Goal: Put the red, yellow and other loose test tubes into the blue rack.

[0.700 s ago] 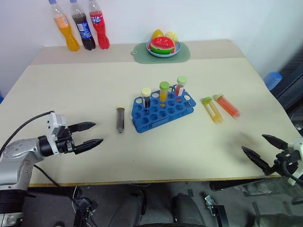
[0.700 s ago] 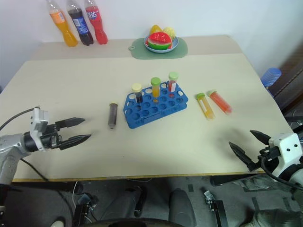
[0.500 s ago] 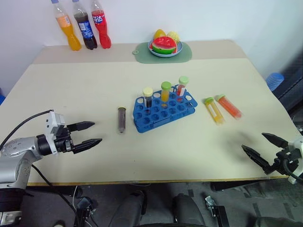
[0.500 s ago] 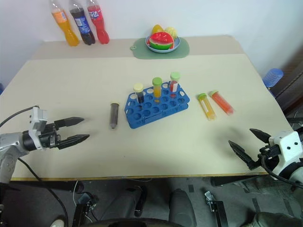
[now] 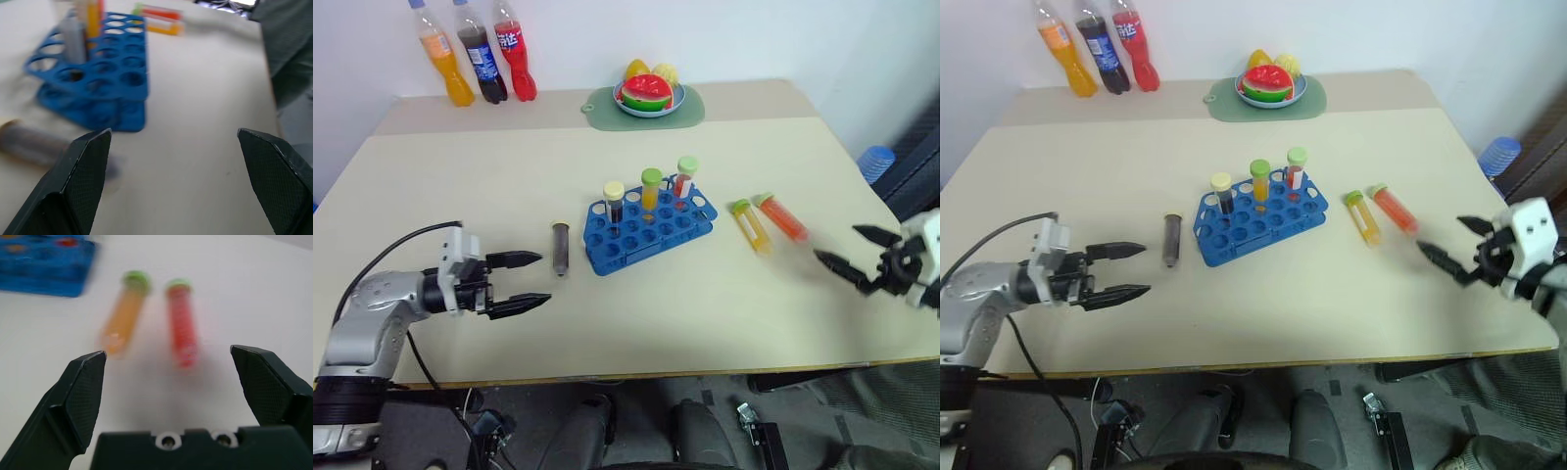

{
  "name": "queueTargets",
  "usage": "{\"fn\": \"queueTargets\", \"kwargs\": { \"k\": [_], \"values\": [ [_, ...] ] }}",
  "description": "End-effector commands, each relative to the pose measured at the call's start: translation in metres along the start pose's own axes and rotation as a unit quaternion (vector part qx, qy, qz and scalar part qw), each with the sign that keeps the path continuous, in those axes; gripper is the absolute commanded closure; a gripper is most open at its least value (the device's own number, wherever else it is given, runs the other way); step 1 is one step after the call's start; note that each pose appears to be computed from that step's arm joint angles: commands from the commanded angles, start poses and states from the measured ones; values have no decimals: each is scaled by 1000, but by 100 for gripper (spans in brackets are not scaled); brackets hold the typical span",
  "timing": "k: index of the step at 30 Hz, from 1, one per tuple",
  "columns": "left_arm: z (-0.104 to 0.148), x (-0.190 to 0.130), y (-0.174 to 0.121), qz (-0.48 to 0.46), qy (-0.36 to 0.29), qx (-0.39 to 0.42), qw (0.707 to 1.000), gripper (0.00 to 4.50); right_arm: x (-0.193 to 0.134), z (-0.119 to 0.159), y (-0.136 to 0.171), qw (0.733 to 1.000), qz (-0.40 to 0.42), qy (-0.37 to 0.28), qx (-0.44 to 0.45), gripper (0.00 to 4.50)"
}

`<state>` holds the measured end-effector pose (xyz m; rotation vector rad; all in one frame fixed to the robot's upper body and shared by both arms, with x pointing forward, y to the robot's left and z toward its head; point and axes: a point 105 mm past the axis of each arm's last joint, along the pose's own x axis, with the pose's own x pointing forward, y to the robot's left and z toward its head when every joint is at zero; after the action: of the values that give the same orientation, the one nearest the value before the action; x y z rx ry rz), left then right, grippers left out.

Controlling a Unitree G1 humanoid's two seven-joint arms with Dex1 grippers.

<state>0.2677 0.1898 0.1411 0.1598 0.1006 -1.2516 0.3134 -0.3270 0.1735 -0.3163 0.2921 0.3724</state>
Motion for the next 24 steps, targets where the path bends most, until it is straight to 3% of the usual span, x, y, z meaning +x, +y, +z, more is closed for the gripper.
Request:
{"fn": "queueTargets", "kwargs": {
  "k": [1,6,11,21,24],
  "values": [
    [15,8,-6,-21,-10,22,999,26,16,7,-13,998,15,59,6,0],
    [19,12,-19,-28,-14,15,999,26,48,32,-21,991,46,121,34,0],
    [18,10,-34,-12,-14,0,1000,26,74,40,-18,984,64,162,44,0],
    [16,-8,-60,52,-4,-28,998,26,111,30,4,977,68,200,24,0],
    [17,-13,-65,65,-4,-34,997,22,115,24,8,975,67,214,8,136]
  ]
}}
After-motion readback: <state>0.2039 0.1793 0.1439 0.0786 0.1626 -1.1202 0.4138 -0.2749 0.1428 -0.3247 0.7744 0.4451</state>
